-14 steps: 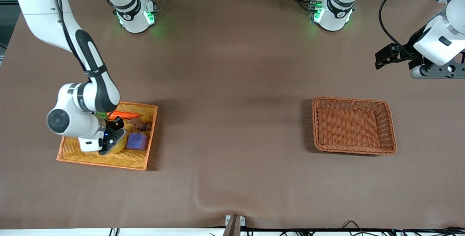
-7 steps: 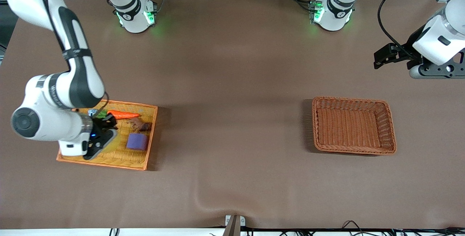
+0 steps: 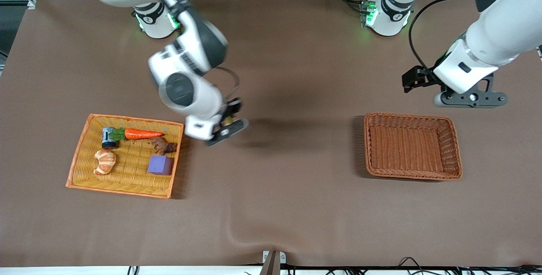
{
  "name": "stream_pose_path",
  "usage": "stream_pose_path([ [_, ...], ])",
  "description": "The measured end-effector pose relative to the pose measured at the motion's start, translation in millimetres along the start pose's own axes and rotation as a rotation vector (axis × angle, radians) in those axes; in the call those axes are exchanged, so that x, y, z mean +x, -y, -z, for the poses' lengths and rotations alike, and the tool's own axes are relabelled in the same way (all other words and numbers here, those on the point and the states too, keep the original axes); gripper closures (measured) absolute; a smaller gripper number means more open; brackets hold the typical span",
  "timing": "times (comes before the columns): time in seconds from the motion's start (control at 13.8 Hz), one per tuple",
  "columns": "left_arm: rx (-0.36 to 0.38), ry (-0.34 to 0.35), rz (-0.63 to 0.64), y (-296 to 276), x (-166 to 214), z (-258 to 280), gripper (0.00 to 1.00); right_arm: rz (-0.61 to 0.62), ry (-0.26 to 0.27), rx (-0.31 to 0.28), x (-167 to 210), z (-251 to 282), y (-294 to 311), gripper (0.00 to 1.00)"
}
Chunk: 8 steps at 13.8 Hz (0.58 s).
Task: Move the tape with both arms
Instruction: 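Lift the tape with the right gripper while the left gripper moves toward it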
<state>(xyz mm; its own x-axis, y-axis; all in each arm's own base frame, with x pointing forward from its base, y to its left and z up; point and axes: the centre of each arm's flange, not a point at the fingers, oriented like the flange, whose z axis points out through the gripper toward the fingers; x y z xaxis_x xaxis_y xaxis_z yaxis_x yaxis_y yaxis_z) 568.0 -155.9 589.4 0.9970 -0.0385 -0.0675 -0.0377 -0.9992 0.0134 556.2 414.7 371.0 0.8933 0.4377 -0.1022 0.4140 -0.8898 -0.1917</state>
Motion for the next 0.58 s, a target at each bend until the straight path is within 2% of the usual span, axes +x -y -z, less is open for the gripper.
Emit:
stream_pose_path([
  [0.22,-0.014,-0.035,0.013,-26.4,18.4,-23.6,0.00,-0.075,-0.044,0.023,2.9,-90.9,82.4,0.78],
  [0.36,-0.021,-0.042,0.008,-40.1,35.5,-50.6,0.00,-0.132,-0.070,0.019,2.2,-152.4,112.0,0.78],
  [0.58,-0.029,-0.038,0.003,-49.7,59.1,-93.2,0.00,-0.149,-0.092,-0.002,7.6,-177.2,122.7,0.78],
])
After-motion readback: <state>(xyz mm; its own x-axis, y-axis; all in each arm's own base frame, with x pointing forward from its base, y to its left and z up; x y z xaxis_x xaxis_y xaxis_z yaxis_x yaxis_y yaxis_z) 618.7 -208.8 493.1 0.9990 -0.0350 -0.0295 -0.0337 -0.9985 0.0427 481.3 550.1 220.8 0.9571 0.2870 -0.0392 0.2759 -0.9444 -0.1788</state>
